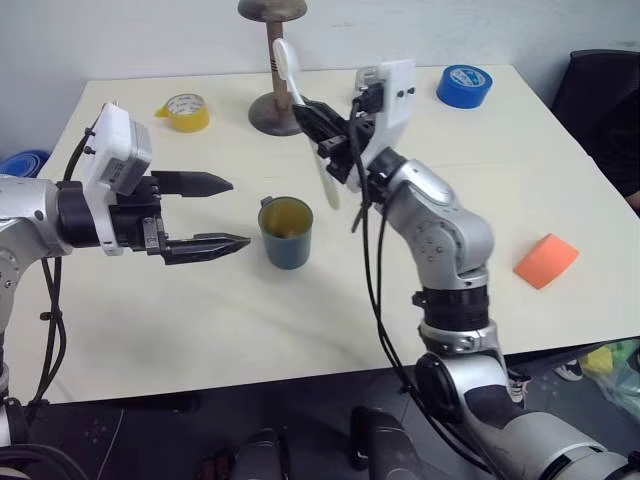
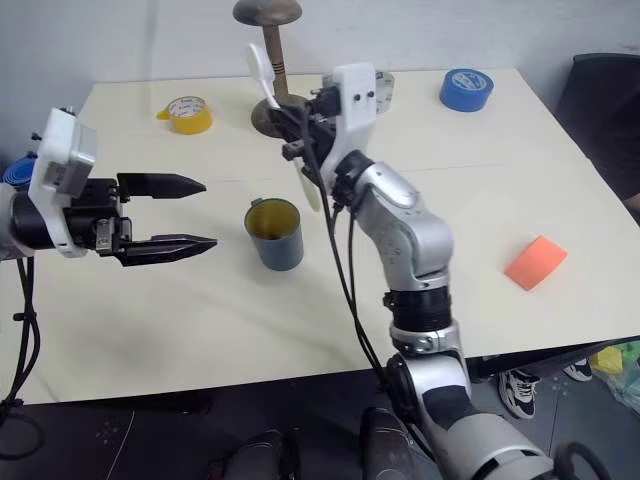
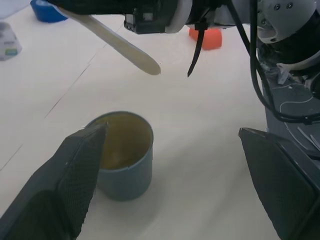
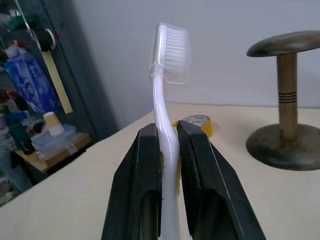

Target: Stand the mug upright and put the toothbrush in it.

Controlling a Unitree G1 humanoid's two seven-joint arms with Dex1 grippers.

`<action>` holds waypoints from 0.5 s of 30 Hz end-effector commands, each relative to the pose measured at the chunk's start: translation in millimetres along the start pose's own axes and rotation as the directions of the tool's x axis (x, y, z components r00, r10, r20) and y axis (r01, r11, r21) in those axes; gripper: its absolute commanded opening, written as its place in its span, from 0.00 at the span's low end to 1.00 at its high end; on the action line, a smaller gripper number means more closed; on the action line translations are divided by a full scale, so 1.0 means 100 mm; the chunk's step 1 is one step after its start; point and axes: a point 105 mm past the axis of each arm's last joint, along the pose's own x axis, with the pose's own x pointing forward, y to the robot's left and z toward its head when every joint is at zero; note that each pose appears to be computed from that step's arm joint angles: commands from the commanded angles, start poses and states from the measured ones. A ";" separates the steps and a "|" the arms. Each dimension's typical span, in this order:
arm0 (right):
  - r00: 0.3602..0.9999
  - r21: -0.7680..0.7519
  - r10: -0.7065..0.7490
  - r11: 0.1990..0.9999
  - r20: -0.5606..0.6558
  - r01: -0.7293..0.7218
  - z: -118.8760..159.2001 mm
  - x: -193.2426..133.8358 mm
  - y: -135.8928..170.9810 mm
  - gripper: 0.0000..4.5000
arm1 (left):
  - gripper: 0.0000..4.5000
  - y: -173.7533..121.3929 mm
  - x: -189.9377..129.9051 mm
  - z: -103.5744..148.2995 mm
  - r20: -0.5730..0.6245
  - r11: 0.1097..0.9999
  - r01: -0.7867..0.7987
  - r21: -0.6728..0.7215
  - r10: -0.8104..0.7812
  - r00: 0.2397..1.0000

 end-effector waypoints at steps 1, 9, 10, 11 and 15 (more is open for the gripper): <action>0.997 -0.006 0.053 0.999 0.062 -0.052 -0.10 0.21 0.18 0.04 | 1.00 0.01 -0.13 0.12 0.009 0.997 -0.065 0.039 0.064 0.998; 0.996 -0.030 0.074 0.997 0.043 -0.073 -0.46 0.36 0.24 0.04 | 1.00 -0.03 -0.19 0.12 -0.009 0.995 -0.096 0.032 0.096 0.995; 0.996 -0.027 0.074 0.997 0.043 -0.072 -0.48 0.37 0.23 0.04 | 1.00 -0.04 -0.20 0.13 -0.010 0.995 -0.097 0.032 0.098 0.995; 0.996 -0.026 0.075 0.997 0.044 -0.074 -0.50 0.38 0.24 0.04 | 1.00 -0.04 -0.20 0.13 -0.011 0.995 -0.098 0.032 0.098 0.995; 0.996 -0.026 0.072 0.997 0.051 -0.071 -0.54 0.39 0.23 0.25 | 1.00 -0.05 -0.20 0.14 -0.015 0.994 -0.100 0.035 0.100 0.995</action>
